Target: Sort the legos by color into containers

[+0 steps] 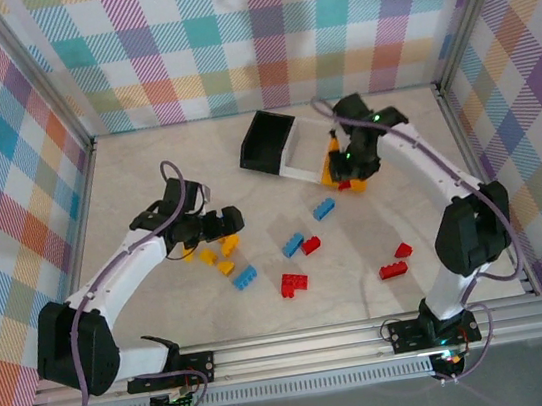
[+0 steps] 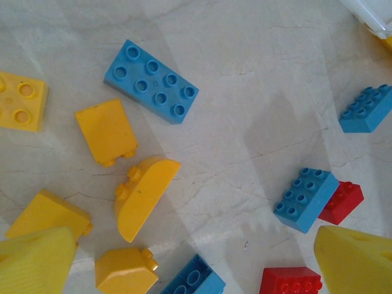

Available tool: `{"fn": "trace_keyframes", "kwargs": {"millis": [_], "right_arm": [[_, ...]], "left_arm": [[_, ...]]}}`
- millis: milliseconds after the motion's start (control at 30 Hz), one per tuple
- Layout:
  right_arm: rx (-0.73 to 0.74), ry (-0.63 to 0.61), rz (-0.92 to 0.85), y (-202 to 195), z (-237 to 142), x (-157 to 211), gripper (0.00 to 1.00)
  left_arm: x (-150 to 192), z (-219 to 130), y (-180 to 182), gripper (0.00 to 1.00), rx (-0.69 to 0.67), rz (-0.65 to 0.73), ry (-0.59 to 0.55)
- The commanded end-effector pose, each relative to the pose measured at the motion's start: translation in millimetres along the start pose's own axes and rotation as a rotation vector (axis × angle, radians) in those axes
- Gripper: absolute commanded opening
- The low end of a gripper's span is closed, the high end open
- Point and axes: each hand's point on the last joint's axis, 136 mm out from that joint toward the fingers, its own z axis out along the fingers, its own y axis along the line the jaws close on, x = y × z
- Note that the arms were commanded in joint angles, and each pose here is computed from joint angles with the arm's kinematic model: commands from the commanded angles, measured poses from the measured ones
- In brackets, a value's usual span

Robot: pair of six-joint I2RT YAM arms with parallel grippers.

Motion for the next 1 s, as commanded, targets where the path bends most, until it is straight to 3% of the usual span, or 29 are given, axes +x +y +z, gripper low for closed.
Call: {"fn": "trace_keyframes", "kwargs": {"millis": [0, 167, 367, 967], "right_arm": [[0.001, 0.028, 0.202, -17, 7, -20, 0.24], [0.006, -0.002, 0.347, -37, 27, -66, 0.24], [0.024, -0.008, 0.398, -51, 48, -95, 0.23], [-0.151, -0.026, 0.349, -19, 46, -112, 0.23]], "left_arm": [[-8, -5, -12, 1.00, 0.030, 0.045, -0.011], [-6, -8, -8, 1.00, 0.009, 0.059, -0.004], [-1, -11, -3, 1.00, -0.014, 0.064, 0.003], [-7, -3, -6, 1.00, -0.008, 0.045, 0.001]]}}
